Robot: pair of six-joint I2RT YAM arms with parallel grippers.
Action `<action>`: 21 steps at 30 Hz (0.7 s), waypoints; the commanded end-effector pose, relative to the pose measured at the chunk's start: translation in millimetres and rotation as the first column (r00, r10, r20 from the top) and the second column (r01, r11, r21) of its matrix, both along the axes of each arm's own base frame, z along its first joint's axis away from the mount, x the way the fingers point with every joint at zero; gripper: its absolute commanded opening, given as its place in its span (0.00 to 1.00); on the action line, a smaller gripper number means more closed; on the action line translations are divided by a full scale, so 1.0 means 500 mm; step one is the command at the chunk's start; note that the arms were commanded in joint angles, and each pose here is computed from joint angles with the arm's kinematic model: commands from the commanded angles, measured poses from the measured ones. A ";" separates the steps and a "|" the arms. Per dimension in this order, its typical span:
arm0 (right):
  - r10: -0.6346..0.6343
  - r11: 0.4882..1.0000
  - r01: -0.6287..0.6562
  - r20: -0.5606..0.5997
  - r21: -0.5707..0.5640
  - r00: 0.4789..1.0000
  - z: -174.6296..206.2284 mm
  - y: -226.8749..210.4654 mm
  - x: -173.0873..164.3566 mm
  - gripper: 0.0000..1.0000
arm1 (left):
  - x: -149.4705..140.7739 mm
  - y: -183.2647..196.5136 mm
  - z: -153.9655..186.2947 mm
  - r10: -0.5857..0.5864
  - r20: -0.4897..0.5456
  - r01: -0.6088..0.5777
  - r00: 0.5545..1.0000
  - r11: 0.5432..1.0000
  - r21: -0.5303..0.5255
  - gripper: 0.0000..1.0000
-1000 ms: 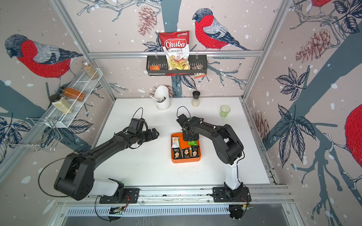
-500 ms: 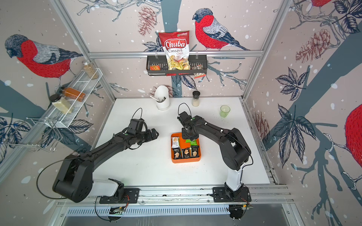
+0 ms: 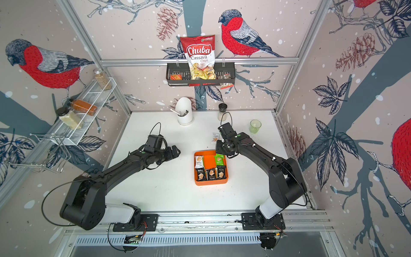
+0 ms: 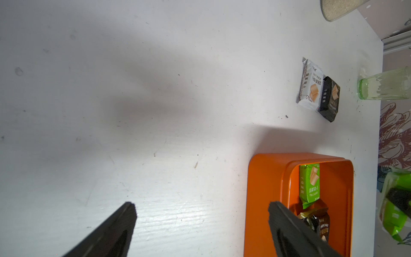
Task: Take the cookies out of the storage box
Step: Pick up the cookie from the storage box, then place the cookie at the center of the board.
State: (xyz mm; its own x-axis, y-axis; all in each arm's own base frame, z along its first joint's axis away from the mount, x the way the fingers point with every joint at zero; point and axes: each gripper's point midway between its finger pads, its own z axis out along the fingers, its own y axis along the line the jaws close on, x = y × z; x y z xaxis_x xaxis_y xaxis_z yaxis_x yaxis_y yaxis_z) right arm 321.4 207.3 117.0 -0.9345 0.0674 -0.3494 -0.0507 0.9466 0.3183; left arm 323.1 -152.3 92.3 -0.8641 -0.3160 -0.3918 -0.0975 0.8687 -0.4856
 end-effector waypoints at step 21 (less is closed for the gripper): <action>-0.221 0.952 0.219 0.015 -0.214 0.975 -0.093 -0.282 0.167 0.43 | 0.041 -0.032 0.019 -0.017 0.025 0.017 1.000 1.000 -0.010 0.97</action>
State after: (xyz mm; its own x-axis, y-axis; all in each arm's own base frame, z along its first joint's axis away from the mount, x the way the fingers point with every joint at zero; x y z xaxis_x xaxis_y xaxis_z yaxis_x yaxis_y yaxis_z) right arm 393.6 70.7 73.1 -0.9052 0.2338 -0.3548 0.1901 0.9696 0.1537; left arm 340.9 -169.8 98.0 -0.8685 -0.3046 -0.3910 -0.0748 0.8603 -0.5043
